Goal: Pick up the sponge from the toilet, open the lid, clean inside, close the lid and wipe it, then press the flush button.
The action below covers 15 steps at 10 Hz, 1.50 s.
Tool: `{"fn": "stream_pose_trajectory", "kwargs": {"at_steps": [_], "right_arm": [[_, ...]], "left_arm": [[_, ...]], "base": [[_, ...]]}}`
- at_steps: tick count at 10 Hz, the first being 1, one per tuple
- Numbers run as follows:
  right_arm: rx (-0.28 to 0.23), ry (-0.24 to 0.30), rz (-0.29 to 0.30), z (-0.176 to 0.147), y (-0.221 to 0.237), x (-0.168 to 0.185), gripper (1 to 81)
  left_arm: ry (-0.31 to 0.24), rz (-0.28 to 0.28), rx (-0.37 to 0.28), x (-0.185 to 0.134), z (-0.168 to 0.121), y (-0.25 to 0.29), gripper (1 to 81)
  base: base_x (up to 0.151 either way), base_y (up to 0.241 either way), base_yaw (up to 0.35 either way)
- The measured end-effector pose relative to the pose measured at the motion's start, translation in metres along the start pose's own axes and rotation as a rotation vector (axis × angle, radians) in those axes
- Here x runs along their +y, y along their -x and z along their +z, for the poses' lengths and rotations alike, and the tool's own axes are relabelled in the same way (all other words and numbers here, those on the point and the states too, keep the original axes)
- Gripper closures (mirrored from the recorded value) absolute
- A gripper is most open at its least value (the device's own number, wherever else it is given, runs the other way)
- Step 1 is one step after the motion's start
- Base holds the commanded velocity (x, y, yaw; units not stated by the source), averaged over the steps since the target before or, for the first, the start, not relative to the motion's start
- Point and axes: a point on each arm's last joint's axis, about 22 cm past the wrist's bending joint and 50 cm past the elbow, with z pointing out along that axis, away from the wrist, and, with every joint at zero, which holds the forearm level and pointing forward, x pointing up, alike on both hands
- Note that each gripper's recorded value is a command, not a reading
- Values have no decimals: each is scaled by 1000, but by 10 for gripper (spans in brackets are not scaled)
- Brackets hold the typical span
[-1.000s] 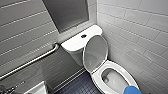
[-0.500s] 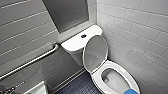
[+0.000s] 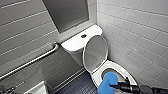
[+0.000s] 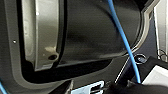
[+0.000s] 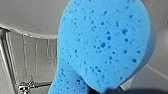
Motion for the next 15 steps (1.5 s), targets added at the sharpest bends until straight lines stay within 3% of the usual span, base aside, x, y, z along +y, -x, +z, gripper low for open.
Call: {"fn": "stream_pose_trajectory", "kwargs": {"at_steps": [2,6,9,13,15], "right_arm": [[-4,16,-71,22,-52,-7,811],[-60,165,-69,66,-94,46,811],[-125,193,-113,127,-109,19,811],[-150,261,-95,129,-107,33,811],[-170,257,-113,122,-97,26,811]], "left_arm": [[0,0,0,0,0,0,10],[0,0,-1,0,0,0,10],[0,0,-1,0,0,0,10],[-1,2,0,-1,0,-1,10],[-1,3,3,-1,0,-4,10]], "base": [[0,0,0],[0,0,0],[0,0,0],[0,0,0],[0,0,0]]}}
